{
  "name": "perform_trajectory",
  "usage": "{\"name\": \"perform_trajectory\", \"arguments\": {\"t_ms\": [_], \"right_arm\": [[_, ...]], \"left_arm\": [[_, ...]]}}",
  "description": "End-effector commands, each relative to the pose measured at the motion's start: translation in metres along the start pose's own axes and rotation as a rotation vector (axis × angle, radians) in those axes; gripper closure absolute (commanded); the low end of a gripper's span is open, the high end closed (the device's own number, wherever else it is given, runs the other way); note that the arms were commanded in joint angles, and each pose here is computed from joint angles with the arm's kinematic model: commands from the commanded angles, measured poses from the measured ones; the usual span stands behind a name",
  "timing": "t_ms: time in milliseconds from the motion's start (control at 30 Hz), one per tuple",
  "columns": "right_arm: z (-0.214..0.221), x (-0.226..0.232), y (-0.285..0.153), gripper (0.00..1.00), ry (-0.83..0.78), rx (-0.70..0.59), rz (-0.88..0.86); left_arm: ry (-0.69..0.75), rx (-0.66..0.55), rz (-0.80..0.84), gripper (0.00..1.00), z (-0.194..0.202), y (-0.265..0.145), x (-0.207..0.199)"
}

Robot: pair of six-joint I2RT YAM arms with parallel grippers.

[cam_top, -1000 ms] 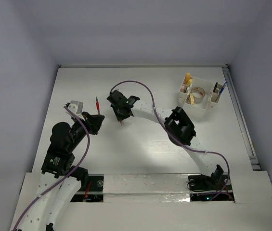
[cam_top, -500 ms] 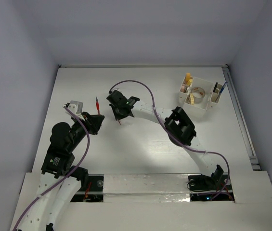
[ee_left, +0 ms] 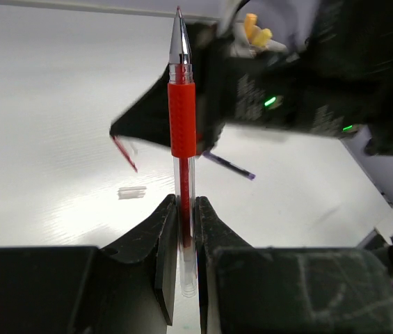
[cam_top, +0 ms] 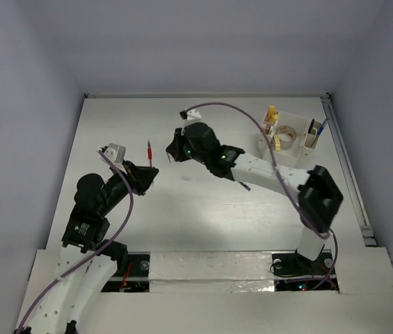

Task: Sort the stationery into containers
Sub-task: Close the pen cap on the pen.

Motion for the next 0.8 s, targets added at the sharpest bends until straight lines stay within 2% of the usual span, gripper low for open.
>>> {"name": "perform_trajectory", "arguments": {"t_ms": [0,67,133,300,467,767], "right_arm": [[-0.070,0.025,-0.056,1.00,0.083,-0.351,-0.166],[-0.064,0.019,-0.069,1.00,0.102,-0.385,-0.171],[-0.082,0.023,-0.096,1.00,0.139,-0.499,-0.229],[-0.096,0.026,-0.119,1.00,0.210,-0.653,-0.316],[-0.107,0.041,-0.123,1.00,0.302,-0.722,-0.472],[-0.095,0.044,-0.113,1.00,0.352,-0.701,-0.538]], "left_arm": [[-0.026,0.011,0.199,1.00,-0.001,0.006,-0.019],[-0.078,0.045,0.263,1.00,0.006,0.010,-0.021],[-0.081,0.065,0.327,1.00,0.008,0.012,-0.026],[-0.086,0.109,0.358,1.00,0.014,0.015,-0.025],[-0.100,0.116,0.335,1.00,0.020,0.015,-0.021],[-0.101,0.099,0.294,1.00,0.019,0.015,-0.018]]}}
Point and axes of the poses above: each gripper's point midway between its finger pads, its own y axis out along the fingers, its own x axis along the line the jaws close on, z = x × y, the point moved 8 cm from there along -y, back along the fingers, and after that the axes turned 2 degrees about -y, right-handed, at the moved point
